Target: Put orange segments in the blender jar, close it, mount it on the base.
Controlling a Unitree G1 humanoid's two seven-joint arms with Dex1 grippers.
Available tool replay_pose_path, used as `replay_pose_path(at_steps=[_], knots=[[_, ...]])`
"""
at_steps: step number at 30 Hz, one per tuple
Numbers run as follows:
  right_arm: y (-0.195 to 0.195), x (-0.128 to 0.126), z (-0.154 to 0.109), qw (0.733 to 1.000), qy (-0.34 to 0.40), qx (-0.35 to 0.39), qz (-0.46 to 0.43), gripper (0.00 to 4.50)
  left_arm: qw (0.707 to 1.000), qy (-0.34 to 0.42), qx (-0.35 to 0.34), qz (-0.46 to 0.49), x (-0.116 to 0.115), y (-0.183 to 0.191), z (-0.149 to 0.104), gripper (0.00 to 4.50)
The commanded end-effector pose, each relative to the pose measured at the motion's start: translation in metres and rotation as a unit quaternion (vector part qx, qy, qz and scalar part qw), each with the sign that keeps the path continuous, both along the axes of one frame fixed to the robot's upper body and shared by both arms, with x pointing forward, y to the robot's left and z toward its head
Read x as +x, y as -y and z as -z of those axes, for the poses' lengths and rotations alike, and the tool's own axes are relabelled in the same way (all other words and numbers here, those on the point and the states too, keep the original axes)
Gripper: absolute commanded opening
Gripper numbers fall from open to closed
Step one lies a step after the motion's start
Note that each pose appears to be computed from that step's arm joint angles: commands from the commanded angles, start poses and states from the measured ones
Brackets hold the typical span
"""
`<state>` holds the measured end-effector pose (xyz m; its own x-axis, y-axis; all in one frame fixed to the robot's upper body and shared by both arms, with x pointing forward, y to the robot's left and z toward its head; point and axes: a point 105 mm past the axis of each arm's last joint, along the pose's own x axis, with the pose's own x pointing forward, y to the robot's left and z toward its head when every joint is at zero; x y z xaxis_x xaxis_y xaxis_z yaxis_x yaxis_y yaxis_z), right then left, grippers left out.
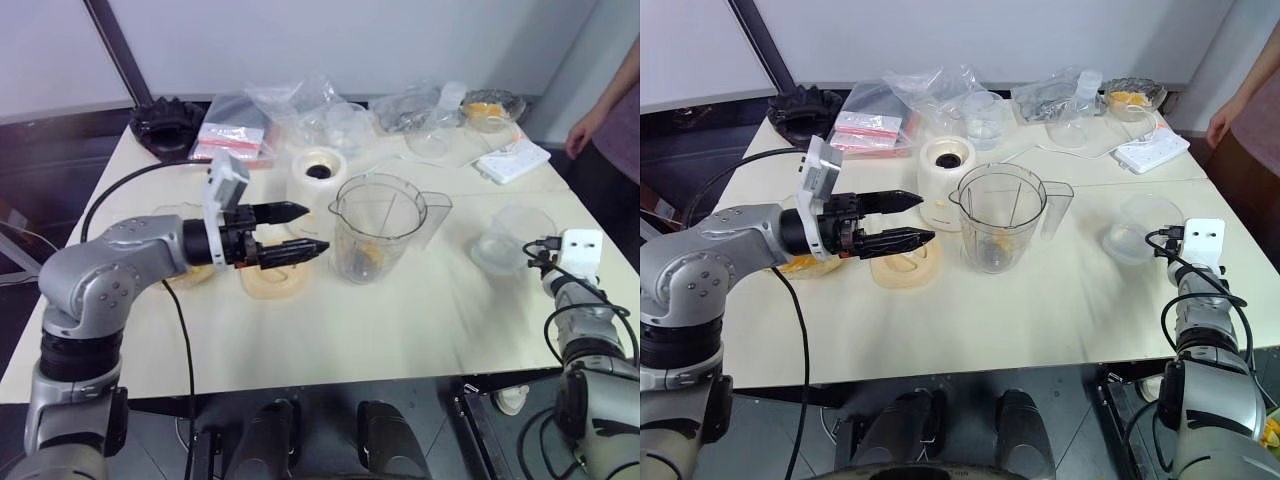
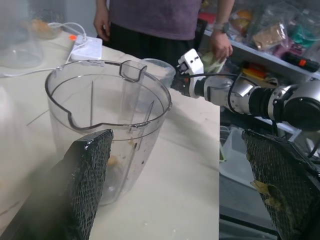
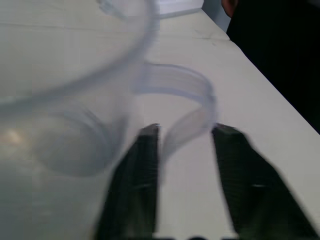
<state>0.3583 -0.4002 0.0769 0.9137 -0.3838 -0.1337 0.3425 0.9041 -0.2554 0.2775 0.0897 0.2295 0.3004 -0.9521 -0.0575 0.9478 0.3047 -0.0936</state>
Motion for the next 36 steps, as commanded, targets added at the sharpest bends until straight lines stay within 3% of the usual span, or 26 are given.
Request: replay_pose_path(at_steps=[1, 11, 15, 26, 36], knots=[[0.005, 0.004, -0.02, 0.999, 0.039, -0.002, 0.006, 0.05, 1.0, 0.022, -0.001, 0.002, -0.005, -0.001, -0.01, 4.33], [-0.005, 0.01, -0.022, 0.998, 0.055, 0.016, -0.009, 0.05, 1.0, 0.025, 0.004, -0.002, -0.003, -0.004, -0.011, 4.33], [-0.01, 0.018, -0.041, 0.995, 0.098, 0.032, -0.018, 0.05, 1.0, 0.027, 0.006, -0.003, -0.001, -0.005, -0.012, 4.33], [-0.036, 0.036, -0.147, 0.972, 0.205, -0.035, -0.111, 0.05, 1.0, 0.026, 0.015, 0.003, 0.002, -0.007, -0.012, 4.33], [-0.101, 0.045, -0.237, 0.93, 0.232, -0.141, -0.249, 0.05, 0.999, 0.026, 0.021, 0.013, 0.001, -0.008, -0.011, 4.33]])
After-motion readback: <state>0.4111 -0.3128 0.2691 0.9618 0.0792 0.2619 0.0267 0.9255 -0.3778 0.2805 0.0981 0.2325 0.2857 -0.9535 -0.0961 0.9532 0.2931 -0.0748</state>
